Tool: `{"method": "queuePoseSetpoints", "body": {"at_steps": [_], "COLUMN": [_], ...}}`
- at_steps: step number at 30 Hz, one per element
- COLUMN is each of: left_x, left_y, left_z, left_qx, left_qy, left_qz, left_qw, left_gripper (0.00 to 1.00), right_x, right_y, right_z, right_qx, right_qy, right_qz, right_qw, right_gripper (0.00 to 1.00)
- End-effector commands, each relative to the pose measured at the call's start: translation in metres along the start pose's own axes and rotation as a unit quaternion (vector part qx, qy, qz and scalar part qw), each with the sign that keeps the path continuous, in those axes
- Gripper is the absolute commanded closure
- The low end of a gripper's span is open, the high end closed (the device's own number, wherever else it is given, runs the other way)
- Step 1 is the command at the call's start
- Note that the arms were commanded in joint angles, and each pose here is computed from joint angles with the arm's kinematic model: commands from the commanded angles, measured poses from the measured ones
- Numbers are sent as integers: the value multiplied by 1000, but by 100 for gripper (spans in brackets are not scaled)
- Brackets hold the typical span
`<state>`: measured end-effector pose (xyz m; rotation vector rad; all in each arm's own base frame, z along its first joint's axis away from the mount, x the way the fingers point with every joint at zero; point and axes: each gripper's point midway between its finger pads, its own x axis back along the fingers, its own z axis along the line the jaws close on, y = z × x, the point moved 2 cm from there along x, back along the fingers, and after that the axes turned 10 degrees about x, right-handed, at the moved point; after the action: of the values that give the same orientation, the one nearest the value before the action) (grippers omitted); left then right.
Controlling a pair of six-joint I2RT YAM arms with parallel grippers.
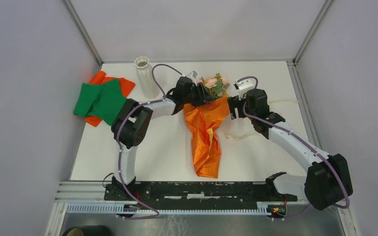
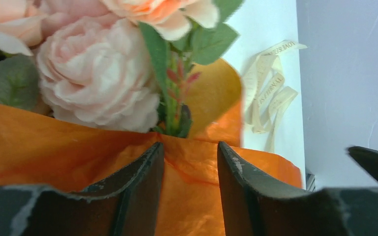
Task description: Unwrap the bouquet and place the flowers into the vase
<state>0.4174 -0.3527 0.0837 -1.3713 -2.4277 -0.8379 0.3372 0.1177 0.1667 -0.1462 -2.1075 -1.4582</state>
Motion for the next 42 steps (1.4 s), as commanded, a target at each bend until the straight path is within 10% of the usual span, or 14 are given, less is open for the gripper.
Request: {"method": "queuePoseSetpoints", "body": {"at_steps": [1,18,42], "left_x": [37,162,18], "left_y": [34,74,-55], "left_z": [-61,-135,32], "left_qx": [-78,-130,-107], "left_qy": [-11,-8,144], "left_qz": [-49,-192,-27], "left_qw": [996,973,983], "left_gripper": [48,47,51], "right_x": [0,4,-57], "right_y": [8,-2,-51], "right_z": [6,28,100], "right_qx": [-20,-42,-82], "right_qy": [4,44,159], "right_qz": [-31,-54,2], "right_qw": [999,997,984], "right_gripper": [16,19,36]}}
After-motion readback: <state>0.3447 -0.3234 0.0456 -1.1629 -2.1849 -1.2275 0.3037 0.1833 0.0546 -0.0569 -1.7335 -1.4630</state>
